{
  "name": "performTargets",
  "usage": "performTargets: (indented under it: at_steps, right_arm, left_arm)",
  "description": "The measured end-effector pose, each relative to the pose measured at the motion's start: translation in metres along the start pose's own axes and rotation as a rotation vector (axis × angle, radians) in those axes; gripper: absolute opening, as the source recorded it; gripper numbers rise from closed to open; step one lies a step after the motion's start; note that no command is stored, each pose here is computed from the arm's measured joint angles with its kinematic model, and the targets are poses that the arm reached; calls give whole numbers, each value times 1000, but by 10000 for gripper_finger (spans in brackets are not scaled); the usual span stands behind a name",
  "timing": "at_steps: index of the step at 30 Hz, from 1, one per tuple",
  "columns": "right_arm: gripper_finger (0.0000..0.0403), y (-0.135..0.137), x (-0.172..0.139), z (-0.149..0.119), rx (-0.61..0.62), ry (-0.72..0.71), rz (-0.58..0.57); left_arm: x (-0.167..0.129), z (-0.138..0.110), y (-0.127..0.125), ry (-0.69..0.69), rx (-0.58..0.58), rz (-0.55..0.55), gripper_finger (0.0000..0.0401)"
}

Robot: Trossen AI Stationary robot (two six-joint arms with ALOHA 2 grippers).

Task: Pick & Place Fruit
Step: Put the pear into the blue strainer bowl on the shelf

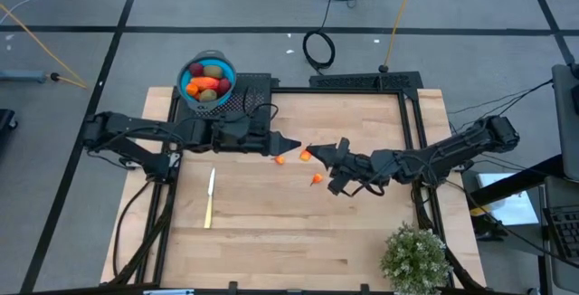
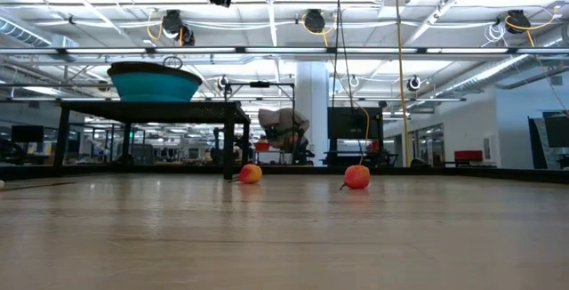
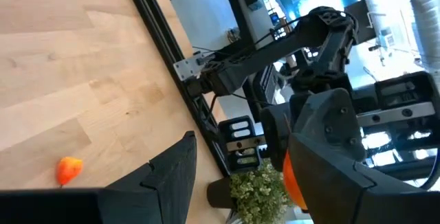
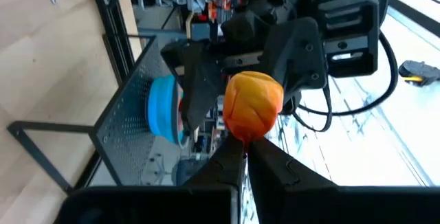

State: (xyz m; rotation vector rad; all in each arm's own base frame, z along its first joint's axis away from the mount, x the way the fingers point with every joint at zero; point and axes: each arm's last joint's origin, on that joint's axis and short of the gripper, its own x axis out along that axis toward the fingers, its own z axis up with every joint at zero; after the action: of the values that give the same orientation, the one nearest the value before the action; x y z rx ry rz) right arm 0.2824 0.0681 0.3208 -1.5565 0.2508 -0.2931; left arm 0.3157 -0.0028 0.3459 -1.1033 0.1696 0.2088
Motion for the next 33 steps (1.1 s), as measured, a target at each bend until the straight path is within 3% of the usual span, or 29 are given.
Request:
performTargets:
  at_steps: [5, 12, 22, 33]
  right_arm:
    - [4, 1, 0, 0, -6, 11, 10]
    - [4, 5, 1, -2, -26, 16, 41]
    - [4, 3, 2, -3, -37, -26, 25]
    - [4, 15, 15, -2, -55, -3, 47]
  left_arm:
    - [0, -1, -2, -5, -9, -10, 230]
    - [-1, -7, -14, 8, -11, -118, 230]
    - [6, -18, -11, 18, -46, -78, 230]
    - [17, -22, -8, 28, -57, -103, 230]
